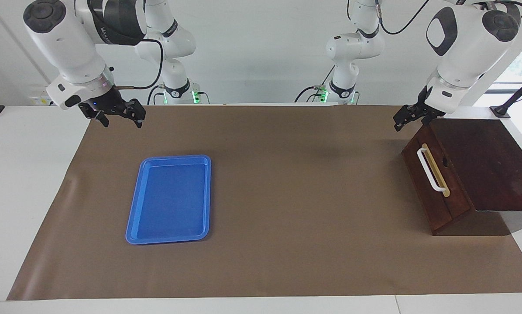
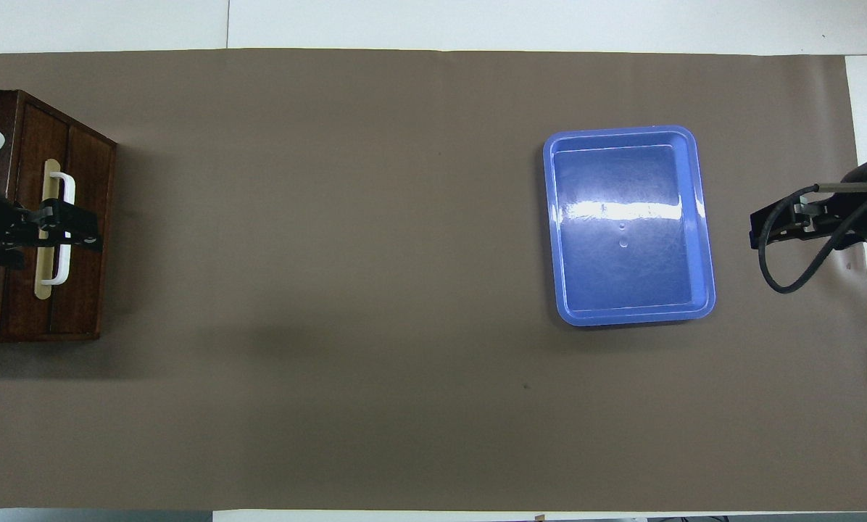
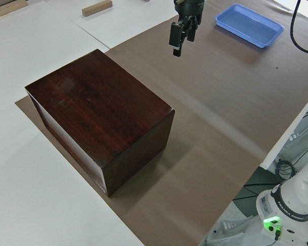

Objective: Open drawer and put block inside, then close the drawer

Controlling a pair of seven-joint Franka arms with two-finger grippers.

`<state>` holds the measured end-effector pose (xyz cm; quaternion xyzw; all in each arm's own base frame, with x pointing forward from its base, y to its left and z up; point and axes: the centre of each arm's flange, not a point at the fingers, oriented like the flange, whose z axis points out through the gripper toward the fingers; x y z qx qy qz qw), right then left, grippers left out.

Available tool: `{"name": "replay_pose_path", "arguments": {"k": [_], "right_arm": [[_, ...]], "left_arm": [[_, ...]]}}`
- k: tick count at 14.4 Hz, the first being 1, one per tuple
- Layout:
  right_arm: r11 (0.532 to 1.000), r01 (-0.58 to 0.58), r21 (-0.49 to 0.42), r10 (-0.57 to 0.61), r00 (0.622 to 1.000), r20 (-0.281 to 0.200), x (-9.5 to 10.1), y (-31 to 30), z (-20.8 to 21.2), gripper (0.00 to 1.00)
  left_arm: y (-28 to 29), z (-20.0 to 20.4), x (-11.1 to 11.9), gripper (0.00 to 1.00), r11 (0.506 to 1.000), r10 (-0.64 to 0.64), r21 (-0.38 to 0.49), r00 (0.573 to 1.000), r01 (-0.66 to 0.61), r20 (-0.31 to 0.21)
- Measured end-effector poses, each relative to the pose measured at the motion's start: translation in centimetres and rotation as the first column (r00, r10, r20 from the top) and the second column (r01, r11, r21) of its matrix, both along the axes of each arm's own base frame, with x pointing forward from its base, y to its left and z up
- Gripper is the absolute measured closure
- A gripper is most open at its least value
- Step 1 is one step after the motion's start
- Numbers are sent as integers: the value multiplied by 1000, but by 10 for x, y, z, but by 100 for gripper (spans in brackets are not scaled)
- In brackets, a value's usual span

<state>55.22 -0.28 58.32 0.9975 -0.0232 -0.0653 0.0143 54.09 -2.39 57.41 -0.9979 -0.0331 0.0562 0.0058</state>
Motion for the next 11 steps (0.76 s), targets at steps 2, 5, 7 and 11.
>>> {"name": "replay_pose_path", "arguments": {"k": [2, 5, 7, 11], "right_arm": [[1000, 0, 0, 0, 1000, 0, 0, 0, 0, 0], [1000, 1, 0, -1, 1000, 0, 0, 0, 0, 0], [1000, 1, 0, -1, 1000, 0, 0, 0, 0, 0], [1000, 1, 0, -1, 1000, 0, 0, 0, 0, 0]], "left_arm": [[0, 10, 0, 0, 999, -45, -5, 999, 45, 10], [0, 16, -2, 0, 998, -62, -7, 998, 62, 3], [-5, 16, -2, 0, 997, -74, -7, 997, 74, 2], [-19, 16, -3, 0, 995, -101, -7, 995, 101, 2]]}}
